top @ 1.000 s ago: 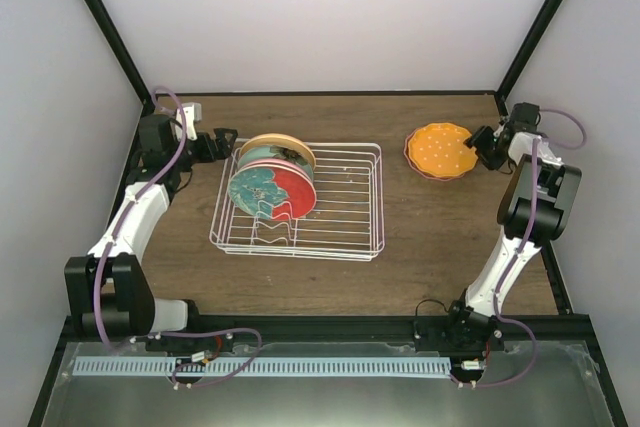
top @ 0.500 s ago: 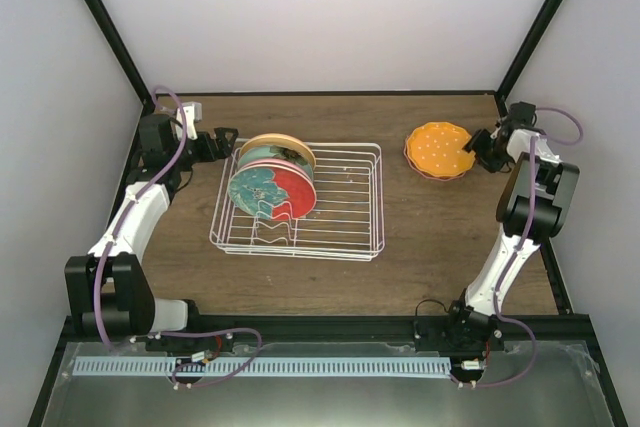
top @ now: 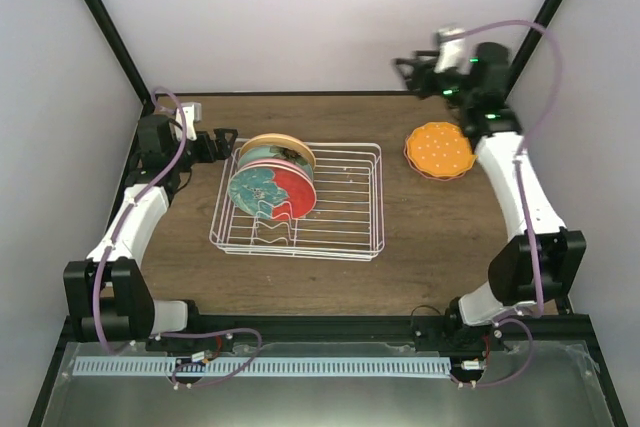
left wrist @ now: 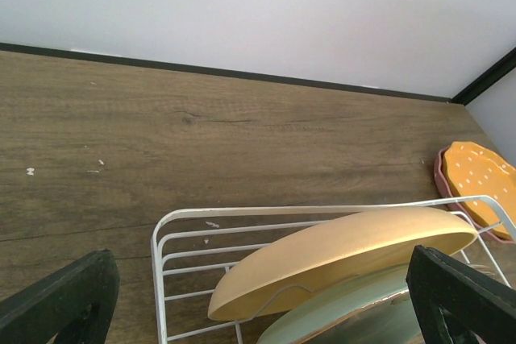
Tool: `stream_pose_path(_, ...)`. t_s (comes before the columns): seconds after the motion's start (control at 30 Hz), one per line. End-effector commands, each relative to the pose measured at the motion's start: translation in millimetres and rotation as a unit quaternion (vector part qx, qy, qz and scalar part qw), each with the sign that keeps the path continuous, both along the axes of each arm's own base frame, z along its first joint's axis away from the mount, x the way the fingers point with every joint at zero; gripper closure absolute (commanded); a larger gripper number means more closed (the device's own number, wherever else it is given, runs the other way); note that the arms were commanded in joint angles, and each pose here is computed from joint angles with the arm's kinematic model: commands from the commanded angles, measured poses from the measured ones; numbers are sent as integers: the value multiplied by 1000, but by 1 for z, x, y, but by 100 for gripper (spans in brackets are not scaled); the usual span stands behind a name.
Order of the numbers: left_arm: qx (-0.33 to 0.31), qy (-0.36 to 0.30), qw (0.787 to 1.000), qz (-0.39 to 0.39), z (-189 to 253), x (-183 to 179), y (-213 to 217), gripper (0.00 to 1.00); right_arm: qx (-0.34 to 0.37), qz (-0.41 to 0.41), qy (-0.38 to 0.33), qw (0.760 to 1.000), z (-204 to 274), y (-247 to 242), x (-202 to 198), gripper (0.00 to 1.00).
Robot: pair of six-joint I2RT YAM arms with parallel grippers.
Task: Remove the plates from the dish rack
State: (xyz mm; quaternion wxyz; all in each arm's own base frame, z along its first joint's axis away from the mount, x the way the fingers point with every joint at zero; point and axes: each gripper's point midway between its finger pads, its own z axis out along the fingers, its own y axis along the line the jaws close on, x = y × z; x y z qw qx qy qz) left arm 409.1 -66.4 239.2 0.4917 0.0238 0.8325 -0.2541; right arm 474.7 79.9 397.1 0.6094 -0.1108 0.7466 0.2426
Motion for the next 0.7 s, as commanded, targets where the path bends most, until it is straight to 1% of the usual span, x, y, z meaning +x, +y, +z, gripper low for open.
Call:
stream_pose_path(0.0, 1, -7, 1000, -13, 1, 4, -4, 0, -99, 242, -97, 960, -11, 148, -51, 39)
stream_pose_path(0.1, 1, -10, 1000, -15, 2, 6, -5, 0, -129, 311, -97, 937, -33, 212, -80, 43)
stream_pose_path(0.2, 0, -11, 1000, -16, 3, 6, -5, 0, -147, 346, -97, 922, -50, 246, -102, 48)
stream_pose_path(0.3, 1, -9, 1000, -19, 2, 3, -6, 0, -160, 375, -98, 908, -64, 269, -123, 51)
stream_pose_path(0.4, 0, -7, 1000, -20, -1, 0, -7, 0, -171, 402, -85, 895, -83, 287, -139, 53)
stream_pose_path(0.67, 0, -7, 1000, -22, -2, -3, -7, 0, -190, 453, -56, 869, -126, 320, -169, 58)
